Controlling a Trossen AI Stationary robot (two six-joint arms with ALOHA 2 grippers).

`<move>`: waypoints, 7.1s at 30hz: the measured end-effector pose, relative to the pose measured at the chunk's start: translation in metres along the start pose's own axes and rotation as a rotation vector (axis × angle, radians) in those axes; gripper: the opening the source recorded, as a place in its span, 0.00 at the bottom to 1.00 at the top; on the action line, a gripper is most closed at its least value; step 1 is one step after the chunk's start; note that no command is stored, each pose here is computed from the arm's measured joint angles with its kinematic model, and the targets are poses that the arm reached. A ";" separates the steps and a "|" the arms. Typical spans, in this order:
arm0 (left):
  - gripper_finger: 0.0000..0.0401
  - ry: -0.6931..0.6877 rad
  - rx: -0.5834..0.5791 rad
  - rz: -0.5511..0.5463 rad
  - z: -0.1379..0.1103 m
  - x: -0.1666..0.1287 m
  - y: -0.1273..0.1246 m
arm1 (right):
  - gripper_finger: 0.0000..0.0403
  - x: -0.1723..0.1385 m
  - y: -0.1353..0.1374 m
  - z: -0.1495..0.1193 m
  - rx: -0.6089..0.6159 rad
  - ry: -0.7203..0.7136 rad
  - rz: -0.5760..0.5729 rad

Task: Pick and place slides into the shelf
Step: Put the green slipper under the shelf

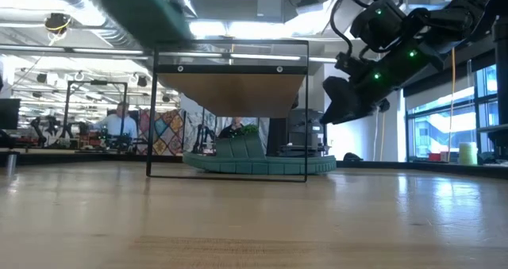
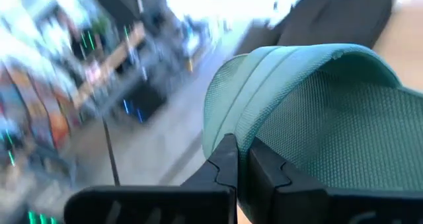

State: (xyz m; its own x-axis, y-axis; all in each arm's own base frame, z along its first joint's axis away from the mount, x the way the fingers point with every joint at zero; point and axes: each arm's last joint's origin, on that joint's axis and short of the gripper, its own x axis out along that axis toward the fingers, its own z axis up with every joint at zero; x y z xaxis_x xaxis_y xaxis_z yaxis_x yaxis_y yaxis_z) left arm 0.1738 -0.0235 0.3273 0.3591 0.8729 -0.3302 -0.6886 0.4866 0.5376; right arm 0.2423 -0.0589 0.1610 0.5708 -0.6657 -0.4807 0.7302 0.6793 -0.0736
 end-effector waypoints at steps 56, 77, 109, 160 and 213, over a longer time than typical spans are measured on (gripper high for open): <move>0.01 -0.352 0.436 0.160 0.103 0.053 -0.118 | 0.72 -0.064 0.044 0.057 0.453 -0.434 0.779; 0.01 -0.481 0.307 0.208 0.122 0.073 -0.094 | 0.72 -0.049 0.089 0.064 0.469 -0.467 0.787; 0.01 -0.456 0.334 0.225 0.121 0.065 -0.097 | 0.36 -0.031 0.118 0.076 0.324 -0.490 0.748; 0.54 -0.363 0.337 0.186 0.104 -0.011 -0.108 | 0.24 -0.052 0.100 0.091 0.304 -0.411 0.726; 0.54 -0.367 -0.294 -0.817 -0.096 0.029 0.013 | 0.24 -0.165 -0.009 -0.002 0.265 1.099 0.780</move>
State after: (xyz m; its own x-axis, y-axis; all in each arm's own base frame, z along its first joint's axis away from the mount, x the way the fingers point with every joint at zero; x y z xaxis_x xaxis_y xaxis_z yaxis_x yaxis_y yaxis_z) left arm 0.1150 0.0049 0.2505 0.9425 0.2461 -0.2262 -0.2495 0.9683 0.0140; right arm 0.1411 0.0452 0.2391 0.3644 0.5275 -0.7674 0.4804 0.5995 0.6402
